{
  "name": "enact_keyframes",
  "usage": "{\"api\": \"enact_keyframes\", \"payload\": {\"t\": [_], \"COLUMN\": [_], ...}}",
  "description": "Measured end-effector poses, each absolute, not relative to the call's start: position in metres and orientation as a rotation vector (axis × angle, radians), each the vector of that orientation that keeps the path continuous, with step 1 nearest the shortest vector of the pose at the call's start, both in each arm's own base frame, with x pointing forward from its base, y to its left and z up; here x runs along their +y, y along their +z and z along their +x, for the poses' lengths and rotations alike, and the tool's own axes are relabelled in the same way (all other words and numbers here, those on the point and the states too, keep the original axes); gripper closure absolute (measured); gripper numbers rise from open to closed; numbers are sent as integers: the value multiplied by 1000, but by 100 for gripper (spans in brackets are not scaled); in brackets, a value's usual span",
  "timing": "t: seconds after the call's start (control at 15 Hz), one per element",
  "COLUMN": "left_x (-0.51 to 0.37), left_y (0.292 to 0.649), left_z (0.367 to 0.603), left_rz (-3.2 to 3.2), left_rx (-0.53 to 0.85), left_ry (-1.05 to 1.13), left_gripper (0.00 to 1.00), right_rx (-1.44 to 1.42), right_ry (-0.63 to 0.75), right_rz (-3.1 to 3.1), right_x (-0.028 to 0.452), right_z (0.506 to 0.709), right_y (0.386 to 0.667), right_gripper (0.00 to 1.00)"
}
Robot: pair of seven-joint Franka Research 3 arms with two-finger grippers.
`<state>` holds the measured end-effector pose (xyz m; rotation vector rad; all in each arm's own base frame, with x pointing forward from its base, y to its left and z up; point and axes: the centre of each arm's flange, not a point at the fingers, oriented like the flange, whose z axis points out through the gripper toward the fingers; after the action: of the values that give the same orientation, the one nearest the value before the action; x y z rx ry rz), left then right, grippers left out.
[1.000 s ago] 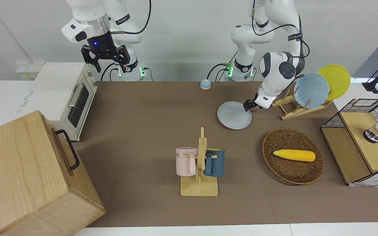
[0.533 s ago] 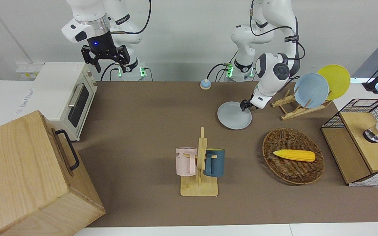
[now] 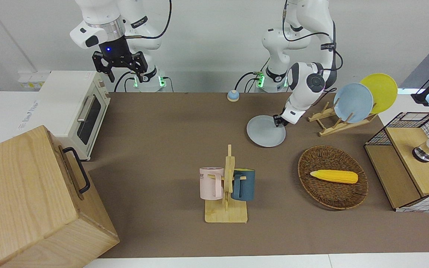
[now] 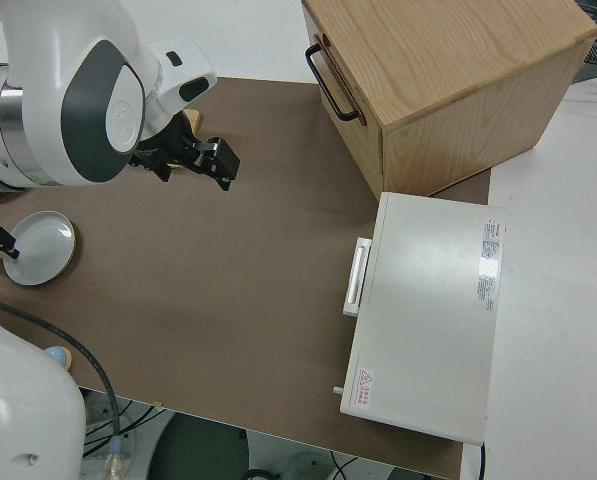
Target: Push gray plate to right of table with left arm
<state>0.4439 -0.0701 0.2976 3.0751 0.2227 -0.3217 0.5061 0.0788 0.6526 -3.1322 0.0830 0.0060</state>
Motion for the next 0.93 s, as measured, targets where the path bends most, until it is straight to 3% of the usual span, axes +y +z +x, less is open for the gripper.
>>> {"api": "enact_keyframes", "payload": {"t": [0.07, 0.27, 0.47, 0.6, 0.93], "left_x": [-70, -70, -70, -71, -71], "left_y": [297, 297, 297, 302, 302], "left_z": [444, 444, 444, 445, 445], "left_rz": [3075, 3075, 3075, 3069, 3068], "left_rx": [222, 223, 223, 230, 231], "left_ry": [-321, -319, -318, -302, -301], "left_gripper": [56, 80, 82, 96, 96], "right_rx": [83, 83, 83, 83, 83], "right_ry": [6, 6, 6, 6, 6], "right_rz": [-3132, -3132, -3132, -3132, -3132], "right_x": [79, 79, 79, 79, 79], "right_z": [506, 506, 506, 506, 506], "right_y": [653, 653, 653, 653, 653], "right_gripper": [0, 0, 0, 0, 0]}}
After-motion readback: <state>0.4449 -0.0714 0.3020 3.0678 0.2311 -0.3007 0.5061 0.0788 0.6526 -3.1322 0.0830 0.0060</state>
